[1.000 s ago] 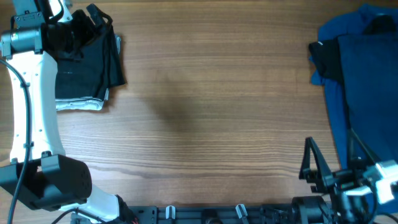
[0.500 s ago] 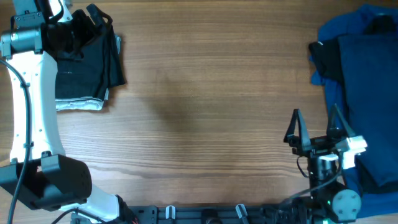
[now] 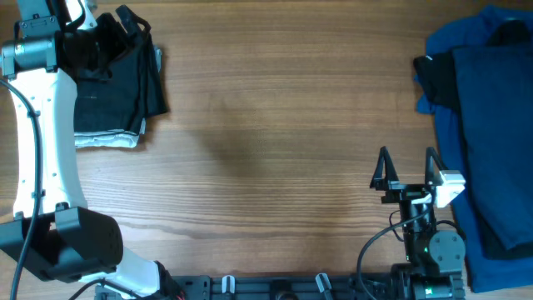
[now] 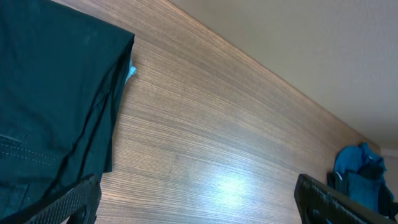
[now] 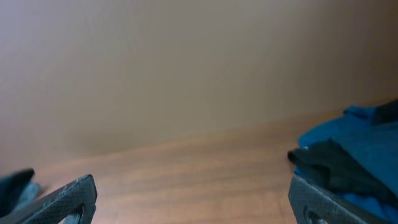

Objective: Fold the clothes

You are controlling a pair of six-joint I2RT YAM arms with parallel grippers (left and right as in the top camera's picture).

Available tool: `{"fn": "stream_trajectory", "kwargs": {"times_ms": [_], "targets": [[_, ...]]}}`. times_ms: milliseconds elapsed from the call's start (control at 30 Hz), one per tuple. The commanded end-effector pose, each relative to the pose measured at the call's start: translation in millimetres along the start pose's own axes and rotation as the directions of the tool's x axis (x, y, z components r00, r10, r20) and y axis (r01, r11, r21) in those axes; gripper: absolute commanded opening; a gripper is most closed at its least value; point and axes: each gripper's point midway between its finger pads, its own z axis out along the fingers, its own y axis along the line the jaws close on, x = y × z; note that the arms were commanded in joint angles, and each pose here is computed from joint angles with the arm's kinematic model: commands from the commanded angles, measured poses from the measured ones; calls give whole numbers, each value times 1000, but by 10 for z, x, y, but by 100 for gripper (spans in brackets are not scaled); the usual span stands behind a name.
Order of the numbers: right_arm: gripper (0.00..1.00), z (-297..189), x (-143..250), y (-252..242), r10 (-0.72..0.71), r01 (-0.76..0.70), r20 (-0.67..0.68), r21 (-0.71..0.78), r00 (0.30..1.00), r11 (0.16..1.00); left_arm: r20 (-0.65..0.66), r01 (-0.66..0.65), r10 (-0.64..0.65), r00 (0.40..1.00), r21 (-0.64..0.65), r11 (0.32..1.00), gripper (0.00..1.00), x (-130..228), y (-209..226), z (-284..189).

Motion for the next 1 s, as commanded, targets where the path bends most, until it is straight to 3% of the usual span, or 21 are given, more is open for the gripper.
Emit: {"fn": "stream_trajectory", "kwargs": {"times_ms": [0,367,600,967], "targets": [[100,-8,44,-34,-70,70,-16,18,997,997,-5,-1,1,1000,-3,1000,100,11,9,26],[99,-15,196,-50,-163,164,-80,10,983,986,-4,-1,1,1000,-3,1000,100,10,9,26],[99,-16,208,-20,-301,300,-81,-20,950,954,-4,-1,1,1000,-3,1000,100,10,9,26],[100,-16,208,-21,-251,250,-82,-16,965,968,-4,-1,1,1000,-3,1000,100,10,9,26]]}}
